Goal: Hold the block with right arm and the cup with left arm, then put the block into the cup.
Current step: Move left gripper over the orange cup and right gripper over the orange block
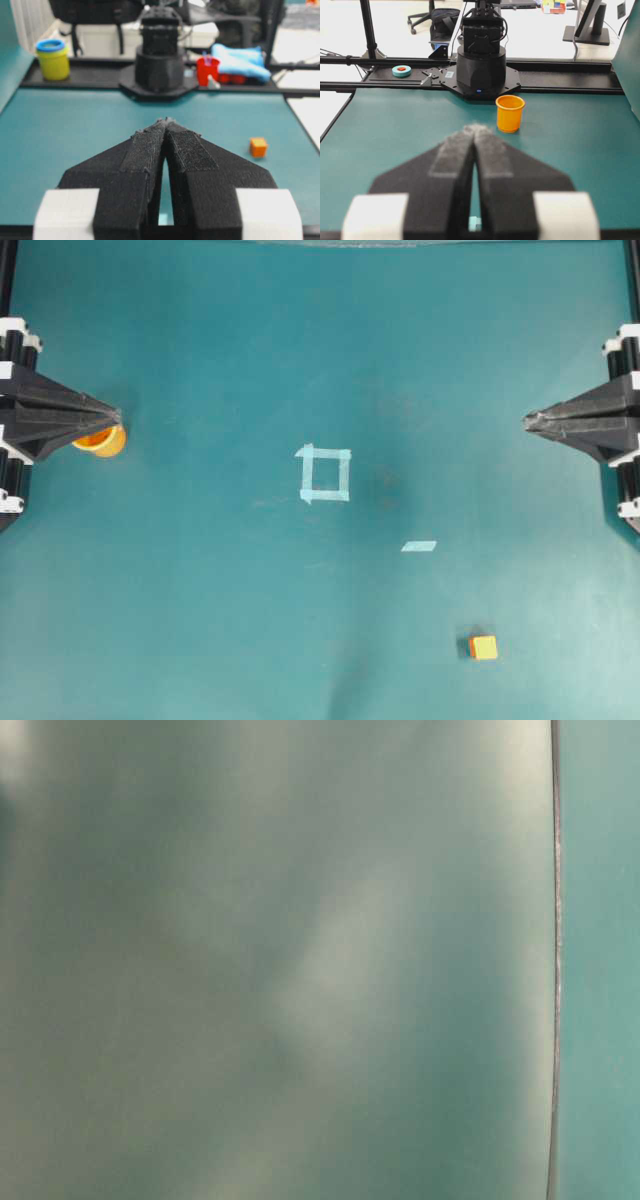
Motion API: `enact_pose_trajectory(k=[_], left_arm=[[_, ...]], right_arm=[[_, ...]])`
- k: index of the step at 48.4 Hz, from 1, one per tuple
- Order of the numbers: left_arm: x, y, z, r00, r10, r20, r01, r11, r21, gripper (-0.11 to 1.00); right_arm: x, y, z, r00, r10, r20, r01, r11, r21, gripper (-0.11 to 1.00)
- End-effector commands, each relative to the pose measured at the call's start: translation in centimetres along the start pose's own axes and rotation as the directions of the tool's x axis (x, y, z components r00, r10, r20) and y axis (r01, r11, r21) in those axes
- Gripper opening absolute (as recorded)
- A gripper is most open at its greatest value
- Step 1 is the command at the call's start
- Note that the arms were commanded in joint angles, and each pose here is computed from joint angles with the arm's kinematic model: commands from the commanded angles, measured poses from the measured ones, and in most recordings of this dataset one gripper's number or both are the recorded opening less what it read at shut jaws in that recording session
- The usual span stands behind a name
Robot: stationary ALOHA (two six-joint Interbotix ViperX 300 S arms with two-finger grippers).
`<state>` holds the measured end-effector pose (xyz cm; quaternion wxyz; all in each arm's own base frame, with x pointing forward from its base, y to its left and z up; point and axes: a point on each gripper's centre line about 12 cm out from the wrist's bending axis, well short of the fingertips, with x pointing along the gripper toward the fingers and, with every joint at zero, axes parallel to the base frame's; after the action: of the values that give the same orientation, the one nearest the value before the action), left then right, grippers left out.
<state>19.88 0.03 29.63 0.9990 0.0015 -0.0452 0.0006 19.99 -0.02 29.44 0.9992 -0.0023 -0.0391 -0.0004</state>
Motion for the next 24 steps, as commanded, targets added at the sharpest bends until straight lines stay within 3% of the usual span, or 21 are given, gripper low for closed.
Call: enact_pose_trajectory(k=[1,9,17,24], left_arm=[[0.1,0.0,0.1,1.000,-0.002,-0.028,0.002,1.000,-0.009,-0.01],[-0.5,0.1,-0.5,0.993,0.007,-0.115,-0.009,1.000,-0.012,0.00],[-1.6,0.8,0.2,0.989,0.044,-0.141,-0.049,0.998,-0.029,0.01],[-2.4,1.4,0.3,0.980,0.077,-0.186,-0.085,0.996,-0.038,0.07]], right_arm=[[0.2,-0.1,0.6,1.000,-0.004,0.015,0.003,1.000,0.009,0.00],[0.7,-0.1,0.2,0.997,-0.004,-0.081,0.007,0.999,0.036,0.00],[1.1,-0.1,-0.2,0.987,-0.003,-0.160,0.015,0.997,0.072,0.00],[1.2,0.0,-0.6,0.981,-0.002,-0.192,0.023,0.994,0.111,0.00]])
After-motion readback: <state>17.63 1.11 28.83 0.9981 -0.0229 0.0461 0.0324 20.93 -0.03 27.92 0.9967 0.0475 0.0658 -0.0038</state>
